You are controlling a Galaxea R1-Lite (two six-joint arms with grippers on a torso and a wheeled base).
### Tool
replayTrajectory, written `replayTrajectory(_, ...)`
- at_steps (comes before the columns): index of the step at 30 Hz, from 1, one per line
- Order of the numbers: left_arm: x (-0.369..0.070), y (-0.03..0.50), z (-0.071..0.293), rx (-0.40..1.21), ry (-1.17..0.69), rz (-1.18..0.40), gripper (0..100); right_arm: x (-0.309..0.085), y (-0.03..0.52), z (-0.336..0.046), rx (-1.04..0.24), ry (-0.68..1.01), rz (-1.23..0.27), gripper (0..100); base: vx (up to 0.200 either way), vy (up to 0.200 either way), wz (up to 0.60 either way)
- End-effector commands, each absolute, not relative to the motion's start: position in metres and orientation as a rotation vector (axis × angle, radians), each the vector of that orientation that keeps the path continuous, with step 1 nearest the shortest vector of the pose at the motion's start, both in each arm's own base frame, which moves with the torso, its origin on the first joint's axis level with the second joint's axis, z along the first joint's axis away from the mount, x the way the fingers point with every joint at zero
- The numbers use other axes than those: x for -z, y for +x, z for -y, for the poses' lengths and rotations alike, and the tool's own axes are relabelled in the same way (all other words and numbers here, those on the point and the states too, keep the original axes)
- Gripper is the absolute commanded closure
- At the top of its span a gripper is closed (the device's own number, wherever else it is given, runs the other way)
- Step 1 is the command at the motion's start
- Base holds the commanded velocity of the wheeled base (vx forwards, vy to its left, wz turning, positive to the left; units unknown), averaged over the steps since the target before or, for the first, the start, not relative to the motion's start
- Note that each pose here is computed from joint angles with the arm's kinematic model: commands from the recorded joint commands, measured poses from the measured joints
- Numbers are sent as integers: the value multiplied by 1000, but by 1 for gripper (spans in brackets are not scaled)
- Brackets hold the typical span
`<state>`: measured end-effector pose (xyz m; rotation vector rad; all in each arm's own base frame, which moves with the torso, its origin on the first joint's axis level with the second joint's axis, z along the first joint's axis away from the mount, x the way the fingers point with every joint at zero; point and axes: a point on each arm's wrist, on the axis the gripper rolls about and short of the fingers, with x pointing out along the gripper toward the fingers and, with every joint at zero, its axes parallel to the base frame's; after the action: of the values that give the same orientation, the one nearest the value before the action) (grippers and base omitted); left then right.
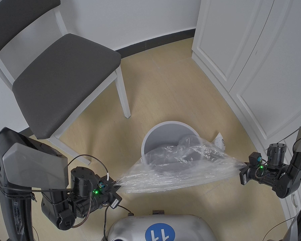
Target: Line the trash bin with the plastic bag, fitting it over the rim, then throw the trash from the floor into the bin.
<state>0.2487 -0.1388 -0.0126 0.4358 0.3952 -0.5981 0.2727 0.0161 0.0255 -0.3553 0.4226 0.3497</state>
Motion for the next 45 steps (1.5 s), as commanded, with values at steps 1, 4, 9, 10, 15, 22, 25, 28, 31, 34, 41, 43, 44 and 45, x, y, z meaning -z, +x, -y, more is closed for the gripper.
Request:
replayTrajectory(1, 25, 244, 145, 630, 461, -427, 100, -11, 273, -18, -375, -373, -472, 100, 0, 0, 0)
replayTrajectory(4, 30, 244, 146, 632, 474, -426, 100, -5, 274, -20, -385, -377, -487, 100, 0, 0, 0)
replayTrajectory(9, 34, 253, 152, 610, 470, -405, 100, 1, 280, -21, -379, -378, -498, 100, 0, 0, 0)
replayTrajectory(10, 35, 255, 153, 594, 473, -402, 100, 3, 281, -21, -379, -378, -498, 100, 0, 0, 0)
replayTrajectory(15, 30, 262, 155, 519, 477, -373, 100, 6, 286, -21, -374, -373, -495, 100, 0, 0, 0)
replayTrajectory(22, 23, 269, 155, 458, 462, -341, 100, 1, 288, -21, -364, -372, -474, 100, 0, 0, 0)
replayTrajectory(25, 6, 260, 146, 463, 451, -330, 100, -9, 282, -17, -351, -372, -462, 100, 0, 0, 0)
replayTrajectory(28, -3, 251, 140, 511, 446, -326, 100, -9, 279, -15, -346, -374, -467, 100, 0, 0, 0)
replayTrajectory(31, -6, 245, 138, 538, 445, -330, 100, -9, 279, -15, -348, -380, -471, 100, 0, 0, 0)
replayTrajectory(34, -3, 239, 136, 564, 481, -345, 100, -5, 274, -15, -361, -401, -492, 100, 0, 0, 0)
replayTrajectory(41, 16, 241, 140, 585, 508, -393, 100, 4, 273, -19, -390, -431, -517, 100, 0, 0, 0)
replayTrajectory(43, 25, 245, 143, 587, 511, -406, 100, 11, 275, -23, -404, -432, -529, 100, 0, 0, 0)
replayTrajectory(44, 27, 247, 144, 586, 509, -407, 100, 12, 277, -24, -404, -434, -527, 100, 0, 0, 0)
replayTrajectory(45, 29, 249, 145, 585, 507, -404, 100, 14, 279, -26, -402, -437, -529, 100, 0, 0, 0)
